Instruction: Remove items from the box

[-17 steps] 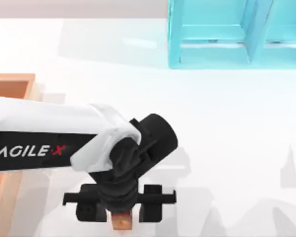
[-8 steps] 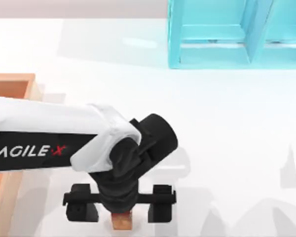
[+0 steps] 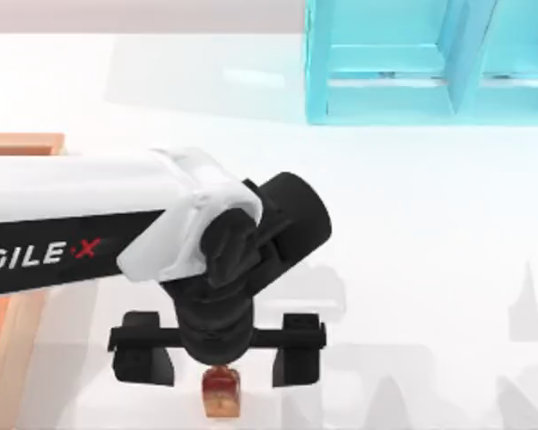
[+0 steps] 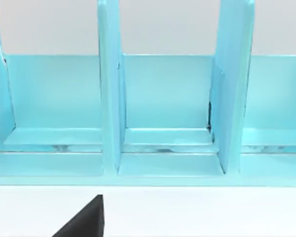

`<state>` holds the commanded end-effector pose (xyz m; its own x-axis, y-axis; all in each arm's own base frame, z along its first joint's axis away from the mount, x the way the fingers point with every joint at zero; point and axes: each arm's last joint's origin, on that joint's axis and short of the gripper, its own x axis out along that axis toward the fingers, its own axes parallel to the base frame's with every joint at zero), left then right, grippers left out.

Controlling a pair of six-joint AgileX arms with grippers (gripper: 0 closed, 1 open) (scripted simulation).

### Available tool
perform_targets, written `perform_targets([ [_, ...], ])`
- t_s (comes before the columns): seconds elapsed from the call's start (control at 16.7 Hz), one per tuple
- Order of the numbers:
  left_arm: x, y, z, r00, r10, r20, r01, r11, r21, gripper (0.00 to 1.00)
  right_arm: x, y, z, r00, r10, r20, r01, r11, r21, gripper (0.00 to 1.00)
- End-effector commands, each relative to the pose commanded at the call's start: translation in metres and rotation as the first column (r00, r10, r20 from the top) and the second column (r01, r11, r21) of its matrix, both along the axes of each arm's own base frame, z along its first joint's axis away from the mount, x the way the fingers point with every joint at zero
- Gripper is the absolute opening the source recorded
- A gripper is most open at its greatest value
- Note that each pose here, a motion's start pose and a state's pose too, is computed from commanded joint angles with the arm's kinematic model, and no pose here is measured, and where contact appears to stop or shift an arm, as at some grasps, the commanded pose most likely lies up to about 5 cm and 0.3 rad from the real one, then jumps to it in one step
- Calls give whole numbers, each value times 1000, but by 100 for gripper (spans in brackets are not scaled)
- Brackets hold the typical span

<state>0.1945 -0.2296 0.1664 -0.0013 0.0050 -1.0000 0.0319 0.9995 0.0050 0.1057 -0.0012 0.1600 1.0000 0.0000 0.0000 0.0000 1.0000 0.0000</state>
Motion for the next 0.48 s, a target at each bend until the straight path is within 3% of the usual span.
perform_targets([
  [0.24,-1,3,33,1000,0,3,0,1000,-3,100,0,0,0,1000,0,0,0,1000,0,100],
  [0.48,-2,4,40,1000,0,4,0,1000,-3,100,0,0,0,1000,0,0,0,1000,0,100],
])
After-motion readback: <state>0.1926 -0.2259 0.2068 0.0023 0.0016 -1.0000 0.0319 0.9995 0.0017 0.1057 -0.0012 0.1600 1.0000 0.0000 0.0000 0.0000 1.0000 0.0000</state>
